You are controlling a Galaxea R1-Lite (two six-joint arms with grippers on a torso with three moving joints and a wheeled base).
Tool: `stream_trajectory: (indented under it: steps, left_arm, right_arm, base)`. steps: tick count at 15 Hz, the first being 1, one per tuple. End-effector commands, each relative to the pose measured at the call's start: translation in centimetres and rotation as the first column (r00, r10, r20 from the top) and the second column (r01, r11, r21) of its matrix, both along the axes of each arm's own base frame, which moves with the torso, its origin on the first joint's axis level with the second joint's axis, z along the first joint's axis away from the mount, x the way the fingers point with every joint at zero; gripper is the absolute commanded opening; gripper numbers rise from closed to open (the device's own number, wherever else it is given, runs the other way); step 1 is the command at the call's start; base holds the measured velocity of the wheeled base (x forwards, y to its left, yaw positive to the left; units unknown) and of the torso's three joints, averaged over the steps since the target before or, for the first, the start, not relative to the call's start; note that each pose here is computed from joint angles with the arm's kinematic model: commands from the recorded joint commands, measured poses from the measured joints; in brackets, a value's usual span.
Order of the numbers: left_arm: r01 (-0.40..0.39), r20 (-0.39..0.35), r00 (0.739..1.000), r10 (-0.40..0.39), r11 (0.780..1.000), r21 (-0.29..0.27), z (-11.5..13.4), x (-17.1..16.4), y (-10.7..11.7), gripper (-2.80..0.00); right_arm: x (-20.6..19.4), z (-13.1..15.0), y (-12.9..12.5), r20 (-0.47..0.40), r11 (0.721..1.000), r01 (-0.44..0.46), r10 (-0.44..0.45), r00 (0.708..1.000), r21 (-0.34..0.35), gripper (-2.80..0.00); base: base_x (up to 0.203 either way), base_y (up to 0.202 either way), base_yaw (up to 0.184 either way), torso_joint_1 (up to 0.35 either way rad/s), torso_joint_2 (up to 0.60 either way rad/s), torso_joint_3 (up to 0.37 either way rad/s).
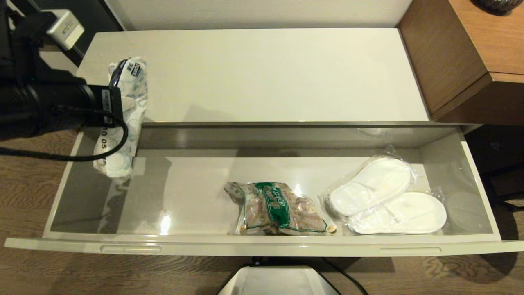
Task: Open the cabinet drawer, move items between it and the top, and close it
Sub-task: Place the tissue on the table
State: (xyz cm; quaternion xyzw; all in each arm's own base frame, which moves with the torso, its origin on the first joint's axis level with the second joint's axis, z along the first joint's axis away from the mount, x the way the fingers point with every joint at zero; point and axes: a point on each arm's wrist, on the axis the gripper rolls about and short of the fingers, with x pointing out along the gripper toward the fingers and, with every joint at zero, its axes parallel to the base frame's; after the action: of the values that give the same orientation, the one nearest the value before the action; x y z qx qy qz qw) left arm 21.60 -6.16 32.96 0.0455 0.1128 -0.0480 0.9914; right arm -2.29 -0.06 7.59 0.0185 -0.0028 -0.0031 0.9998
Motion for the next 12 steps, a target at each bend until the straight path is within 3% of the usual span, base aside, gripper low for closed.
stream_trajectory:
  steps: [1,3,5,9,10,12]
  left_arm:
    - [-0.007,0.037,0.999,0.007,1.000,-0.010,1.5,3.9,-1.1,-2.80]
    - [-0.017,0.093,0.995,0.019,1.000,-0.027,2.6,8.6,-2.1,-2.80]
    - [-0.021,0.134,0.991,0.024,0.999,-0.026,1.7,14.4,-3.5,-2.80]
    - [-0.032,0.180,0.983,0.023,0.998,0.048,-7.2,24.0,-5.8,-2.80]
    - [-0.046,0.206,0.978,0.034,0.998,0.052,-8.9,25.4,-6.1,0.00]
    - [-0.067,0.326,0.944,0.057,0.998,0.020,-8.8,26.1,-6.4,0.00]
  right_arm:
    - [-0.1,-0.1,0.0,0.016,1.000,0.001,-0.001,1.000,0.000,-2.80]
    - [-0.1,-0.1,0.0,0.016,1.000,0.000,0.000,1.000,0.000,-2.80]
    - [-0.1,-0.1,0.0,0.016,1.000,0.001,-0.001,1.000,0.000,-2.80]
    - [-0.1,-0.1,0.0,0.016,1.000,0.001,-0.001,1.000,0.000,-2.80]
    - [-0.1,-0.1,0.0,0.016,1.000,0.001,-0.001,1.000,0.000,-2.80]
    - [-0.1,-0.1,0.0,0.016,1.000,0.001,-0.001,1.000,0.000,-2.80]
  base:
    - [0.000,0.000,0.000,0.000,0.00,0.000]
    - [0.000,0.000,0.000,0.000,0.00,0.000]
    - [0.000,0.000,0.000,0.000,0.00,0.000]
    - [0.000,0.000,0.000,0.000,0.00,0.000]
    - [0.000,0.000,0.000,0.000,0.00,0.000]
    - [0.000,0.000,0.000,0.000,0.00,0.000]
